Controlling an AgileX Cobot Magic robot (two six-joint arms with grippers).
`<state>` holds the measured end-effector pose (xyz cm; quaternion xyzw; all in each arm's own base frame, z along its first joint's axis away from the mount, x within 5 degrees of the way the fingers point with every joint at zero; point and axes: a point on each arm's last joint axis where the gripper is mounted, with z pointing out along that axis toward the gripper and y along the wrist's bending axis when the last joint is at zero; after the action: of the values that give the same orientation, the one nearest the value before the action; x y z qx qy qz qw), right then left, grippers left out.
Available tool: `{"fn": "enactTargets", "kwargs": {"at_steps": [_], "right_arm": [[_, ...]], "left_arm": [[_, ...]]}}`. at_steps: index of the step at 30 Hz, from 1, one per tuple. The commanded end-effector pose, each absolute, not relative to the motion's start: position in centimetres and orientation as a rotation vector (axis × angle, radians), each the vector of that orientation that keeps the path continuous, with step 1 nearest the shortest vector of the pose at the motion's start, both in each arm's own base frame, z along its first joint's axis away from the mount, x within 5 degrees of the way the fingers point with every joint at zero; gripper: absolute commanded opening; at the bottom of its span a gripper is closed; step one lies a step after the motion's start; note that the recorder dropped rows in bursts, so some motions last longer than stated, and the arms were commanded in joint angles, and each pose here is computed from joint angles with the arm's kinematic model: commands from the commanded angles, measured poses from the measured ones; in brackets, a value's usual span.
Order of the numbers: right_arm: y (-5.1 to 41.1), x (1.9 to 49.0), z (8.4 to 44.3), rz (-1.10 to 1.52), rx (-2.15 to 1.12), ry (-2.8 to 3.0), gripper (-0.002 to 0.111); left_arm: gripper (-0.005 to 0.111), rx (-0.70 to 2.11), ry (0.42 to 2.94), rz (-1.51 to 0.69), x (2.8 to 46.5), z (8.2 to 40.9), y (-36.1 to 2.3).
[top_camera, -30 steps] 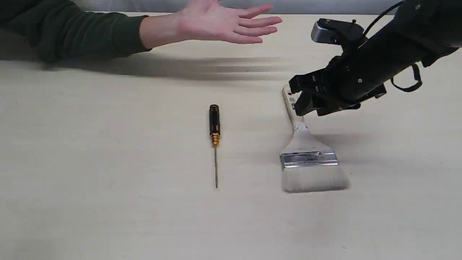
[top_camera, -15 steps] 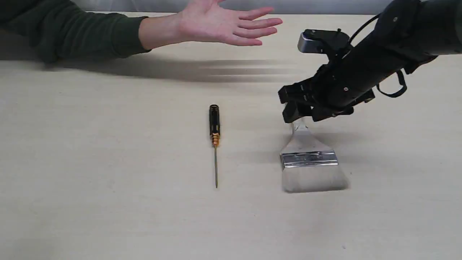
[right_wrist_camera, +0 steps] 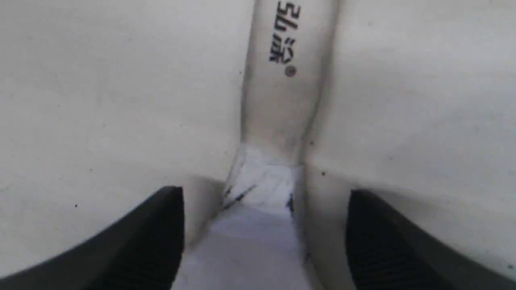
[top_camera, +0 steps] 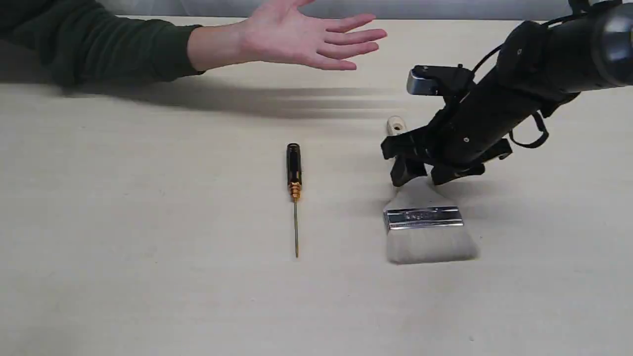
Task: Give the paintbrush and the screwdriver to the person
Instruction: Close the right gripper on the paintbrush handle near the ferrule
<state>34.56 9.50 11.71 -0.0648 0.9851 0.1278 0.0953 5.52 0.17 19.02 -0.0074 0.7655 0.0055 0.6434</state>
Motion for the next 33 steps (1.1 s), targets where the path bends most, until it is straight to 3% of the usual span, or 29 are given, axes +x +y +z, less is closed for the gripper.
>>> {"fn": "enactTargets", "kwargs": {"at_steps": [1, 7, 21, 33], "right_arm": [[9.6, 35.1, 12.1, 0.366, -0.206, 2.893, 0.060], [9.8, 35.7, 12.5, 0.369, -0.230, 2.919, 0.045], [9.4, 35.9, 9.1, 0.284, -0.221, 3.075, 0.045], [12.3, 36.6, 10.5, 0.202, -0.314, 3.026, 0.045]], "left_arm": [[0.000, -0.013, 1.731, 0.004, 5.5, 19.1, 0.1], [0.000, -0.013, 1.731, 0.004, 5.5, 19.1, 0.1], [0.000, -0.013, 1.731, 0.004, 5.5, 19.1, 0.1], [0.000, -0.015, 1.735, 0.002, 5.5, 19.0, 0.1]]}}
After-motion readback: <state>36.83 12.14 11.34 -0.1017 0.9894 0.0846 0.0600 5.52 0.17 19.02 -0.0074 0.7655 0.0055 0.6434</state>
